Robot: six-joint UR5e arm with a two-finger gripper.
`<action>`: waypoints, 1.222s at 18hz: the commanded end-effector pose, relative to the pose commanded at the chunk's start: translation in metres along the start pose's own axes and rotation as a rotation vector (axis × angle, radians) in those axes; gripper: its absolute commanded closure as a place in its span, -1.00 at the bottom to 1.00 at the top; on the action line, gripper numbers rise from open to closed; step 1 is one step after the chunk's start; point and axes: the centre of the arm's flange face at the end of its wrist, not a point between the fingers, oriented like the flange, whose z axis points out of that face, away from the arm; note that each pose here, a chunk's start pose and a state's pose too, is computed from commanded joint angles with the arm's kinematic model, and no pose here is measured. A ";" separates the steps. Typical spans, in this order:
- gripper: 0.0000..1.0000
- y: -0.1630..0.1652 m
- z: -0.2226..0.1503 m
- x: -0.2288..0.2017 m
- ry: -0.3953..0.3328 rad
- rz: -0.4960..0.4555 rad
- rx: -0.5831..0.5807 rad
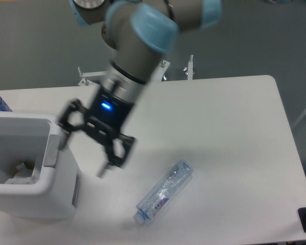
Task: Place the trash in the trash can
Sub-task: 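Move the open gripper to the clear water bottle and lower, then close the gripper around the bottle's middle and lift it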
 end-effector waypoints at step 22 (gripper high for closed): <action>-1.00 0.096 0.194 -0.044 -0.169 0.081 -0.638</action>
